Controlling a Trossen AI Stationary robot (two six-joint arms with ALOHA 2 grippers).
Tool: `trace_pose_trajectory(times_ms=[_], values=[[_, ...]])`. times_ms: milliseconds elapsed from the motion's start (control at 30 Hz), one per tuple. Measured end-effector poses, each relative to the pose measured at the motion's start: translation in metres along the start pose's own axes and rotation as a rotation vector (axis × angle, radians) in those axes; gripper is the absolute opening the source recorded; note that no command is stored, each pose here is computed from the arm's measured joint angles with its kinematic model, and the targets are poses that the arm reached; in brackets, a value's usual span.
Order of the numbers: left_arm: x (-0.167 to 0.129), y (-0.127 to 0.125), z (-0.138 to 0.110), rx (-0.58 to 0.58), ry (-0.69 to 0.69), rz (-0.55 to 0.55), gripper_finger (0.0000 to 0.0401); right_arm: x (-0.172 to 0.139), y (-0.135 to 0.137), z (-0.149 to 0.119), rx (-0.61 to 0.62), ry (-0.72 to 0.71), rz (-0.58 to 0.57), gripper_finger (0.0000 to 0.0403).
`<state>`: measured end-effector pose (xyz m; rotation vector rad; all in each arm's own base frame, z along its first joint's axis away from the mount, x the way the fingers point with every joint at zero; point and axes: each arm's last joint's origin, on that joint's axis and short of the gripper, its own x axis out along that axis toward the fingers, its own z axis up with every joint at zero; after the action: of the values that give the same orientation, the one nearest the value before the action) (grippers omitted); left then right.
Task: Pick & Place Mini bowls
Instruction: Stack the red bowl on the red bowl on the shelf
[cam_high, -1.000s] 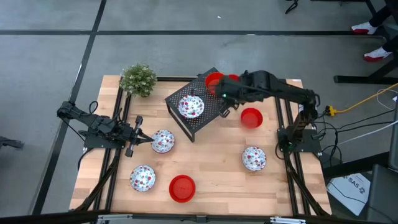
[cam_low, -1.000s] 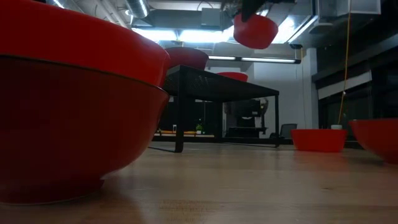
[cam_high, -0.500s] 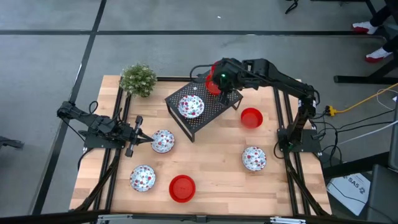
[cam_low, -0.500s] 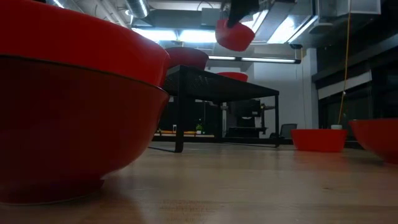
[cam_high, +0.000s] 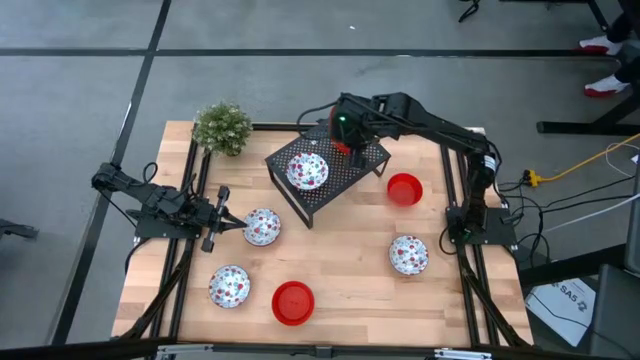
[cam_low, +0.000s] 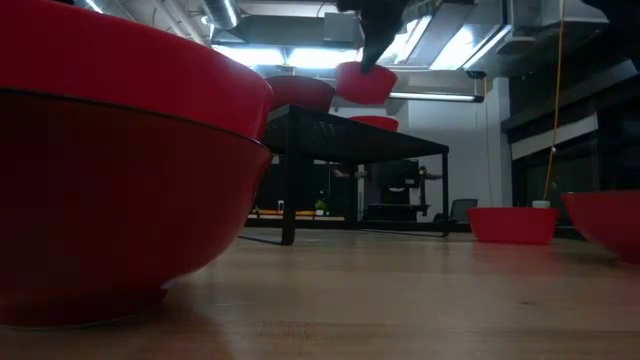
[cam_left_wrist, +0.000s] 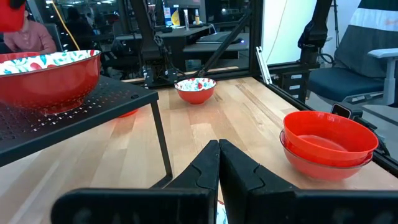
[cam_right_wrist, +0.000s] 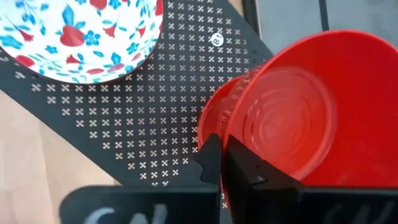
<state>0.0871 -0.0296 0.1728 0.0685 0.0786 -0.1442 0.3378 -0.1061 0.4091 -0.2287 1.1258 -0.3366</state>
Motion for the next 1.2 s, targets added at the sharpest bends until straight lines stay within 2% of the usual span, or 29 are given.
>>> trace_pose_trajectory(times_ms=[267, 433, 733, 933, 1200], values=[[0.000, 0.000, 0.000, 0.000, 0.000, 0.000, 0.0004, 0.028, -0.003, 0.002, -0.011, 0.081, 0.043, 0.0005], [0.000, 0.000, 0.000, 0.000, 0.000, 0.000, 0.0004, 0.038, -0.009, -0.004, 0.065, 0.153, 0.047, 0.0005], [0.000, 0.000, 0.000, 0.000, 0.000, 0.000, 0.0004, 0.040, -0.015, -0.005, 0.120, 0.143, 0.056, 0.0017], [0.000, 0.000, 0.000, 0.000, 0.000, 0.000, 0.0004, 0.041, -0.015, -0.004, 0.127, 0.138, 0.077, 0.0039], [0.000, 0.000, 0.000, 0.000, 0.000, 0.000, 0.0004, 0.042, -0.016, -0.002, 0.127, 0.115, 0.070, 0.0042]])
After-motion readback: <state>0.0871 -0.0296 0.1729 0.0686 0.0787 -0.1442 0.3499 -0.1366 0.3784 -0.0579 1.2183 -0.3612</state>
